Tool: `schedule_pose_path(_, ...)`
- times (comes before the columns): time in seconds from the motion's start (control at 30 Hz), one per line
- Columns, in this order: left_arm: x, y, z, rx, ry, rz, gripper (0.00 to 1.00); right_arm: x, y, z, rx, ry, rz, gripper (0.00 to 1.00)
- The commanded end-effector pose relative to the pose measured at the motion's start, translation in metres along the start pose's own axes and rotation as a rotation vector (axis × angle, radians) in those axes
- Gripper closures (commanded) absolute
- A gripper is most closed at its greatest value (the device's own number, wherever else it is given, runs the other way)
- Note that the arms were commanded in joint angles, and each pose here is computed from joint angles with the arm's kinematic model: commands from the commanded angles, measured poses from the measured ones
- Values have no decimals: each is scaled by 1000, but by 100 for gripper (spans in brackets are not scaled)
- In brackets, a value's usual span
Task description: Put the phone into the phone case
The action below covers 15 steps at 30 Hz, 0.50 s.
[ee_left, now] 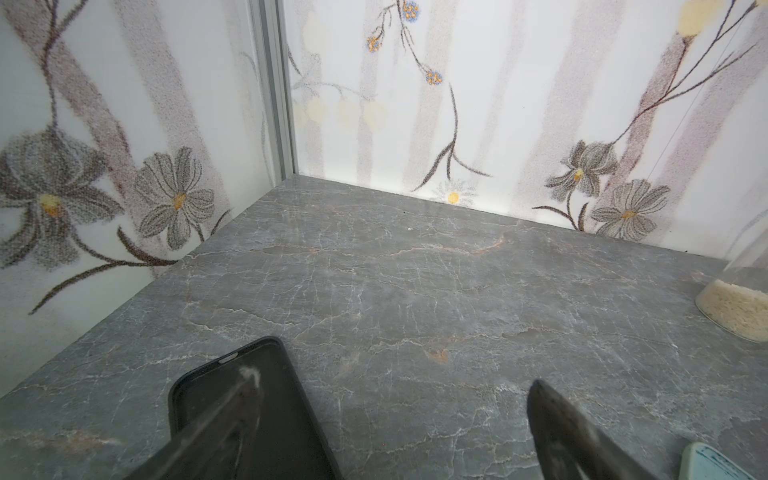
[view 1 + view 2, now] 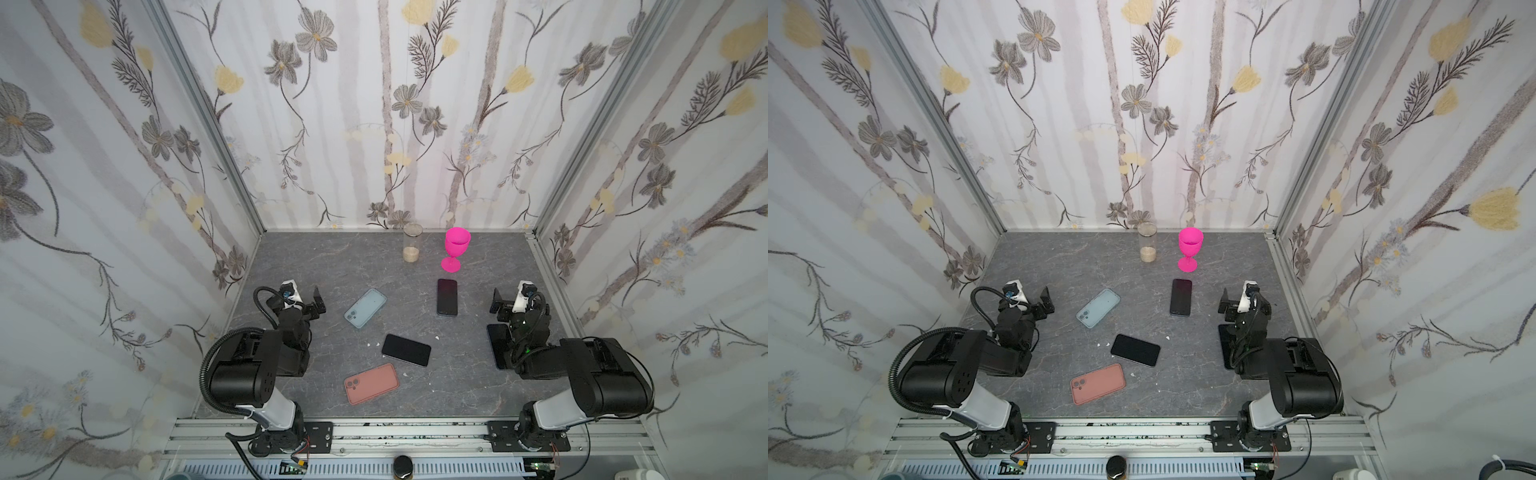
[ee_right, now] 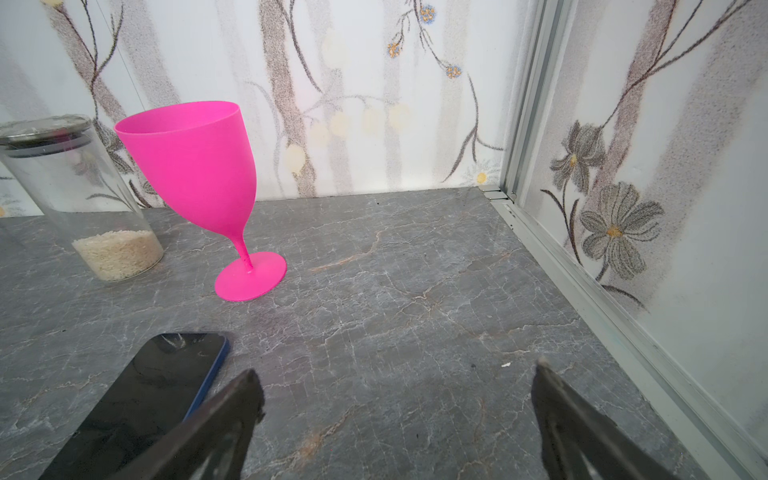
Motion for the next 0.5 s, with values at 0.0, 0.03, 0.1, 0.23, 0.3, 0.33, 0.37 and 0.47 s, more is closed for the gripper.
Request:
schedule_pose_path(0.0, 10, 1, 0, 5, -49, 11, 0, 4, 3, -1, 17, -15, 15, 0)
schedule_pose_path(0.03, 11, 1, 0, 5, -51, 11, 0, 4, 3, -1, 17, -15, 15, 1)
schedule_pose_path(0.1, 10, 1, 0, 5, -47, 11, 0, 4, 3, -1, 17, -16, 15, 0)
schedule_pose_path(0.23, 10, 1, 0, 6, -48, 10, 0, 4, 3, -1, 19, -15, 15, 1)
schedule_pose_path(0.3, 9, 1, 0, 5, -46, 9, 0, 4, 2, -1, 15, -15, 13, 0)
schedule_pose_path(0.33, 10, 1, 0, 7, -49, 11, 0, 4, 2, -1, 14, -13, 10, 0)
schedule_pose_path(0.37, 10, 1, 0, 5, -49, 11, 0, 4, 2, -1, 14, -14, 10, 0)
schedule_pose_path(0.47, 10, 1, 0, 4, -48, 11, 0, 4, 2, -1, 14, -14, 9, 0)
Point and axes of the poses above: each gripper's point midway between its finger pads, its own z axis back along the fingers, its own y axis along the line the jaws close on, x = y × z, the point moved 4 cm from there along z, back along the fingers, and after that the axes turned 15 degrees about -z, right-handed, at the moved point
